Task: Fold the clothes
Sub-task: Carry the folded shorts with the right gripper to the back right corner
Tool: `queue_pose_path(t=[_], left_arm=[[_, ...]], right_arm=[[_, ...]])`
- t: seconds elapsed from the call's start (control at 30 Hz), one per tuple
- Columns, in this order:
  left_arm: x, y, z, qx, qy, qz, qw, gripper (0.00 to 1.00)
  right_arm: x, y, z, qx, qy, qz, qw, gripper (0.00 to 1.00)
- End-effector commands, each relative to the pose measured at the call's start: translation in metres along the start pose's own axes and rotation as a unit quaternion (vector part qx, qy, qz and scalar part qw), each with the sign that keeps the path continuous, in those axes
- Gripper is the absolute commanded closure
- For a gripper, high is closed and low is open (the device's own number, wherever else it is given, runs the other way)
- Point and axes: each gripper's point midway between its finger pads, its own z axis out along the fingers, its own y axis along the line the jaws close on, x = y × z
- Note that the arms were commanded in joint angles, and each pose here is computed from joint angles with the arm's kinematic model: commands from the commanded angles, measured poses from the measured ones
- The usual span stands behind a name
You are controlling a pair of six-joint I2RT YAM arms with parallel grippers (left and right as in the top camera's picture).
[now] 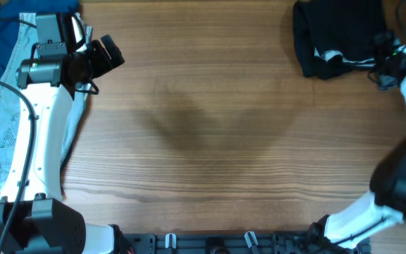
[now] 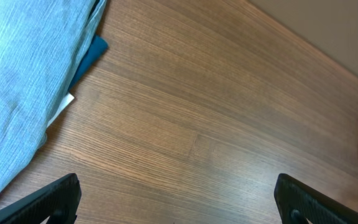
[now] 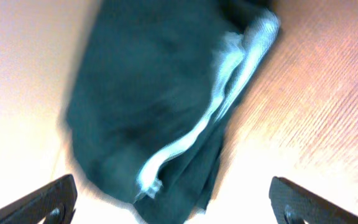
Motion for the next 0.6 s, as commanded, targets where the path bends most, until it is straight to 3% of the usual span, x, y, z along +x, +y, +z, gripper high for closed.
queue_pose_path(t=[0.0, 0.03, 0.17, 0.23, 0.37, 0.43, 0.5, 0.57], left_arm=[[-0.001, 0.0, 0.003, 0.001, 0.003, -0.002, 1.0, 0.0], [-0.001, 0.0, 0.003, 0.001, 0.003, -0.002, 1.0, 0.0], [-0.001, 0.0, 0.003, 0.001, 0.003, -0.002, 1.0, 0.0], [-0.001, 0.0, 0.003, 0.001, 0.003, -0.002, 1.0, 0.0], [-0.001, 0.0, 0.003, 0.001, 0.003, -0.002, 1.0, 0.0], [-0.001, 0.0, 0.003, 0.001, 0.003, -0.002, 1.0, 0.0], [-0.001, 0.0, 0.003, 0.001, 0.003, -0.002, 1.0, 0.0], [-0.001, 0.0, 0.003, 0.001, 0.003, -0.002, 1.0, 0.0]], right_arm=[[0.051, 0.09, -0.115, -0.185, 0.026, -0.316, 0.93, 0.0], [0.071, 0.1, -0.151, -0.208, 0.033, -0.333, 0.919, 0.0], [0.094, 0.114, -0.224, -0.238, 0.032, -0.236, 0.942, 0.0], [0.094, 0.115, -0.239, -0.243, 0.029, -0.192, 0.95, 0.0], [0.092, 0.103, -0.232, -0.208, 0.023, -0.19, 0.959, 0.0], [0.098, 0.108, -0.236, -0.22, -0.008, -0.312, 0.924, 0.0], [0.135, 0.118, -0.263, -0.251, -0.111, -0.492, 0.826, 0.0], [0.142, 0.107, -0.262, -0.261, -0.161, -0.459, 0.834, 0.0]])
